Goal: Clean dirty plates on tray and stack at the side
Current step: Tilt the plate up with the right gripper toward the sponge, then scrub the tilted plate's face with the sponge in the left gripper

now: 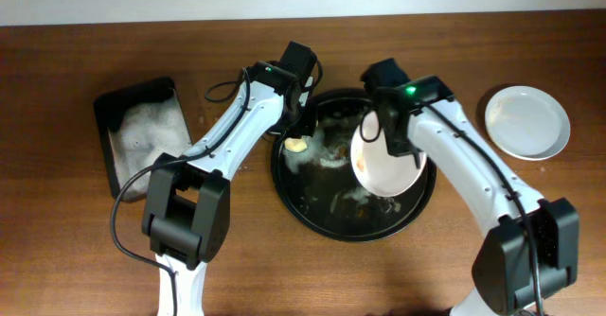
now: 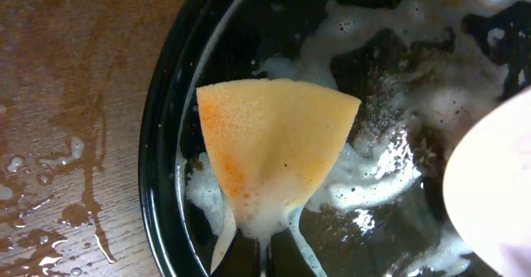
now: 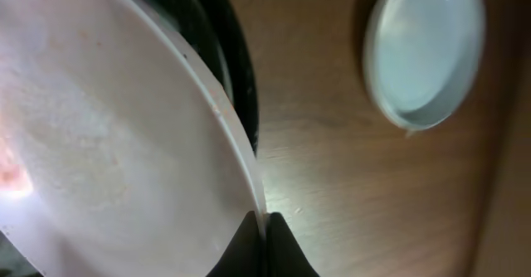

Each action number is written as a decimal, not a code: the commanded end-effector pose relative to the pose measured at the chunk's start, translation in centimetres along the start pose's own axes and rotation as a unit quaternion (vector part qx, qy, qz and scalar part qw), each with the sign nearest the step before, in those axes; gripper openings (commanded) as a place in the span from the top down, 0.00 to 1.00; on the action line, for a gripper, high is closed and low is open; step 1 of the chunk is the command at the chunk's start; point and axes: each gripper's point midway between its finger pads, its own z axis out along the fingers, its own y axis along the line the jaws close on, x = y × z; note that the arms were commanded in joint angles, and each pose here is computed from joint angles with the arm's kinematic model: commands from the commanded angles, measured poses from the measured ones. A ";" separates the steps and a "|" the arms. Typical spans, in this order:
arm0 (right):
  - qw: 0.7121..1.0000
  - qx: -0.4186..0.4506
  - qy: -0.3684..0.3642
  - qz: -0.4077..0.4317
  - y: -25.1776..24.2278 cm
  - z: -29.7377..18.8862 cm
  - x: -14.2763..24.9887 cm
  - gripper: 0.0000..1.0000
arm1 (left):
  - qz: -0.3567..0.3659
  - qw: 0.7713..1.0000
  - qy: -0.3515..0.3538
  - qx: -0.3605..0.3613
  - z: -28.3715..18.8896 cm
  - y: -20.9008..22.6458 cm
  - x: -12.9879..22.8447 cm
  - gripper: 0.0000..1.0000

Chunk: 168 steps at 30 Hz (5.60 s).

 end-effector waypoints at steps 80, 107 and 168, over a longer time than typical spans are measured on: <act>0.993 0.022 0.035 0.112 -2.1 -4.7 2.5 0.96 | -0.010 0.971 0.058 0.234 1.7 -11.1 4.8 1.00; 0.993 0.051 0.009 0.111 -3.1 -4.7 1.6 0.96 | 0.035 0.939 0.131 0.315 -0.8 -15.8 10.6 1.00; 0.959 0.250 -0.131 -0.034 -4.8 -11.0 -0.1 0.96 | -0.058 0.986 -0.038 0.153 -0.9 -1.3 0.9 0.99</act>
